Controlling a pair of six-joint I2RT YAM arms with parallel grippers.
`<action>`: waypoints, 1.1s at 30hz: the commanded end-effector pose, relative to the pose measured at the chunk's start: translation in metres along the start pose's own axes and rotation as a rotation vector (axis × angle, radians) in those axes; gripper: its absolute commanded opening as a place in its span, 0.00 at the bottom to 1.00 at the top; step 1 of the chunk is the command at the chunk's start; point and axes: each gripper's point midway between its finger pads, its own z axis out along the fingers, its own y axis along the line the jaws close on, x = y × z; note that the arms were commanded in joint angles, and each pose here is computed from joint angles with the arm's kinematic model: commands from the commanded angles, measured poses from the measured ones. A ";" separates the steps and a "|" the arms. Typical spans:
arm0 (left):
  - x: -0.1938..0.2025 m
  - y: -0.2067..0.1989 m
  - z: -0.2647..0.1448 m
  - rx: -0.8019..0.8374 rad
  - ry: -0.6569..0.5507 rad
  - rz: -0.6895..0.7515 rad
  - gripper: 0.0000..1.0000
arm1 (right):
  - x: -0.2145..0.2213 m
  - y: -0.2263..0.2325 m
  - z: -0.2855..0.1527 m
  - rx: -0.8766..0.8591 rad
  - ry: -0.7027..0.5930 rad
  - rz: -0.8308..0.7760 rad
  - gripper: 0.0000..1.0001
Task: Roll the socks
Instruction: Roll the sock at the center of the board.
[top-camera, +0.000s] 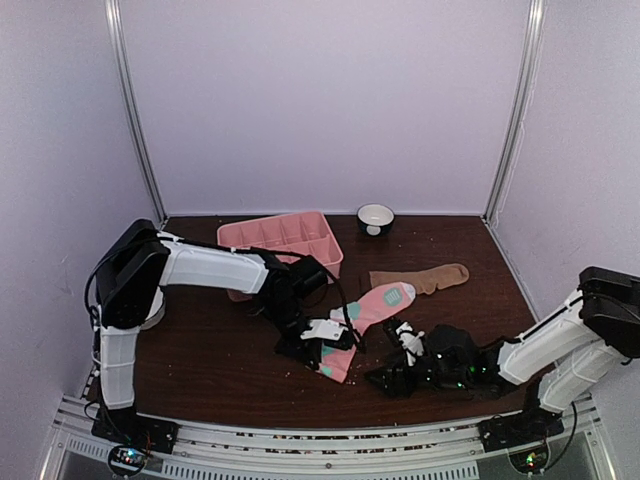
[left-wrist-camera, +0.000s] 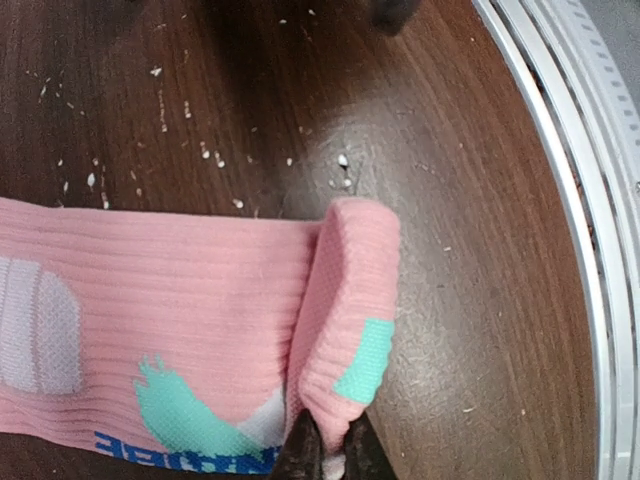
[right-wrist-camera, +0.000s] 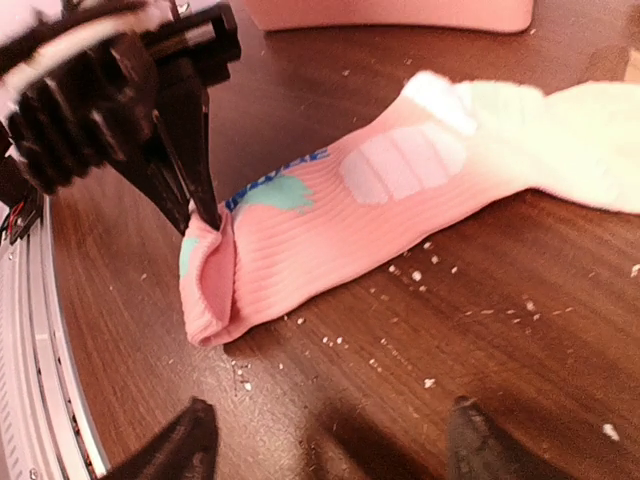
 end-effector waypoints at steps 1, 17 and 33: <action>0.002 -0.014 -0.005 0.148 -0.026 -0.120 0.07 | -0.038 -0.031 -0.023 0.230 -0.153 -0.042 1.00; 0.003 -0.011 0.002 0.359 -0.052 -0.328 0.07 | -0.027 0.031 -0.032 0.176 -0.206 -0.496 0.87; 0.020 -0.005 0.010 0.322 0.023 -0.332 0.07 | -0.010 0.092 0.058 0.004 -0.034 -0.892 0.53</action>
